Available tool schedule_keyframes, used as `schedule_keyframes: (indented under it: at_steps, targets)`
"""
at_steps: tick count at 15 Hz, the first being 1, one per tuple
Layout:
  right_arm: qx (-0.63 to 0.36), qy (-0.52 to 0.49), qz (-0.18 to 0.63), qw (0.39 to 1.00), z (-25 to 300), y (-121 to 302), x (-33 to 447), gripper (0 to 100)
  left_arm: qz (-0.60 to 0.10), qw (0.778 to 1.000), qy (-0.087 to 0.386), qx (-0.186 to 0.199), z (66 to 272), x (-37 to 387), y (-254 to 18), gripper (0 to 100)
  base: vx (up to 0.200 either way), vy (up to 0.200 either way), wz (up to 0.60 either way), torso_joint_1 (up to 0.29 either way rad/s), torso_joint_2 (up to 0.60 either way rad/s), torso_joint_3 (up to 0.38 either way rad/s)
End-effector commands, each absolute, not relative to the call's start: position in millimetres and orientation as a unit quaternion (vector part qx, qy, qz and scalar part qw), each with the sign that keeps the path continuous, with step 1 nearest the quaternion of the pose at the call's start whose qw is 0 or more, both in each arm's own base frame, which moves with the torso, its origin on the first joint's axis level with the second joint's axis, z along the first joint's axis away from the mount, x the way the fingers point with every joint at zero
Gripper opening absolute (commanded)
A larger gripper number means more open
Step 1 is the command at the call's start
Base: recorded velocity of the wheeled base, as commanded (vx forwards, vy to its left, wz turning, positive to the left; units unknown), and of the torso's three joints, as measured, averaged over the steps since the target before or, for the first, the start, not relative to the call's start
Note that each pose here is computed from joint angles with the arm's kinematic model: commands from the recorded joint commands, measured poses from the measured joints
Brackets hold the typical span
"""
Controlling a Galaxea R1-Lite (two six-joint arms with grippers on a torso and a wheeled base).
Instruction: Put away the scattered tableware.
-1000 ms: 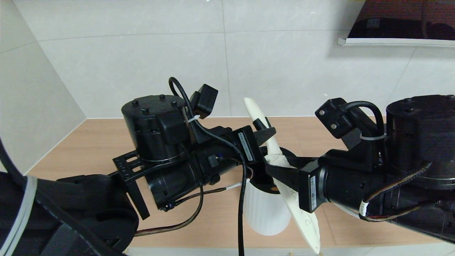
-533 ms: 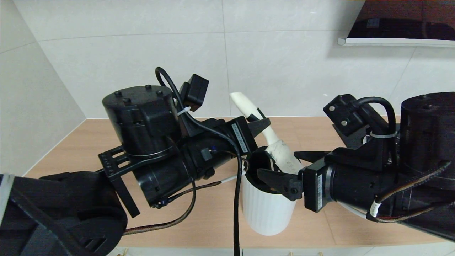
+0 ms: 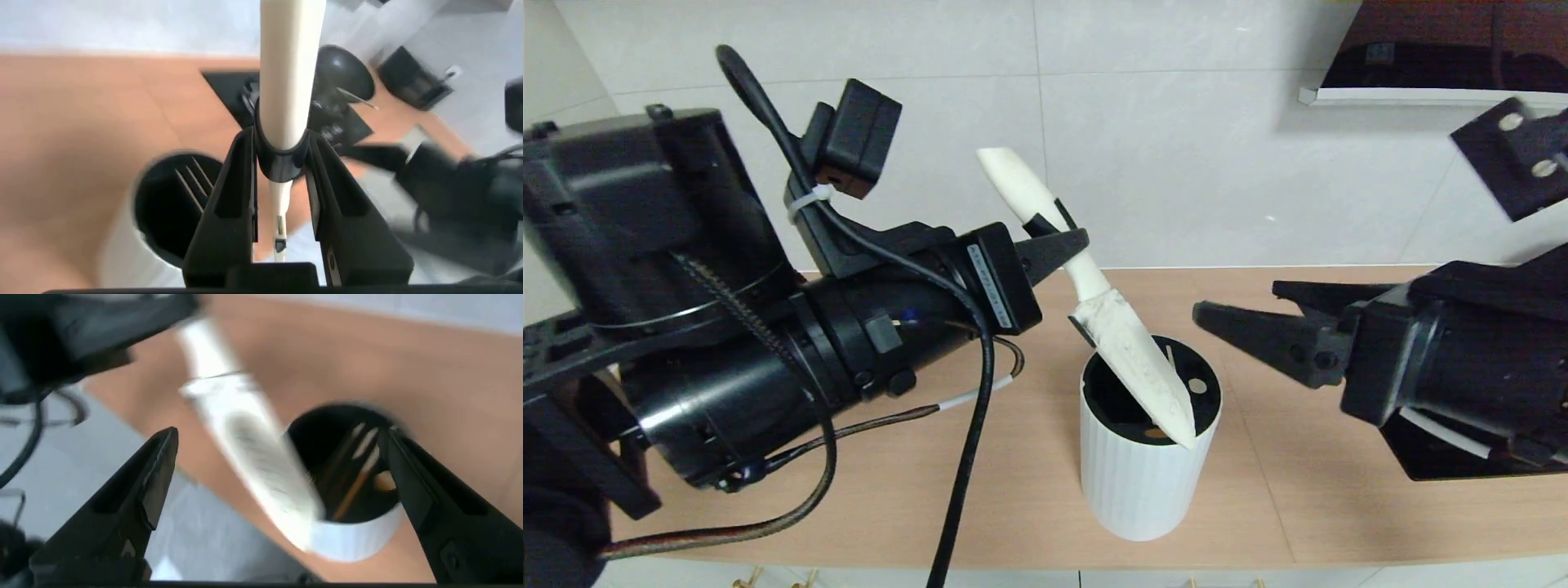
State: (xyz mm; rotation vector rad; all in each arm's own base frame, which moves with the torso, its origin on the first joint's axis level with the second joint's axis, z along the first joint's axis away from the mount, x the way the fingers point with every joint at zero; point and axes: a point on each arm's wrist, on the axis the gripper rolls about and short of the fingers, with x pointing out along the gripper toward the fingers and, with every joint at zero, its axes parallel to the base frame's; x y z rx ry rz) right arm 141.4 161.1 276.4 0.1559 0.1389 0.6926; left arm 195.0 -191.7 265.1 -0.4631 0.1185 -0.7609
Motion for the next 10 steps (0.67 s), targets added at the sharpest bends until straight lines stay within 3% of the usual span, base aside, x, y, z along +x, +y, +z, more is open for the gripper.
schedule_keyframes:
  at_steps: [1, 4, 8, 10]
  targets:
    - [0.09, 0.029, 0.328, 0.94, 293.7, 139.8, 131.7, 100, -0.351, 0.906, 0.034, -0.234, 276.6, 189.5, -184.6, 0, 0.0, 0.0, 0.0, 0.0, 0.0, 0.0]
    - [0.088, 0.025, 0.32, 0.943, 294.6, 137.0, 133.9, 100, -0.313, 0.922, 0.019, -0.226, 279.5, 189.4, -182.4, 0, 0.0, 0.0, 0.0, 0.0, 0.0, 0.0]
    - [0.086, 0.03, 0.318, 0.944, 292.5, 140.2, 137.7, 100, -0.305, 0.94, 0.019, -0.154, 284.3, 176.3, -171.0, 0, 0.0, 0.0, 0.0, 0.0, 0.0, 0.0]
    - [0.086, 0.029, 0.313, 0.945, 292.8, 138.4, 140.8, 100, -0.308, 0.937, -0.004, -0.162, 298.4, 169.6, -165.3, 0, 0.0, 0.0, 0.0, 0.0, 0.0, 0.0]
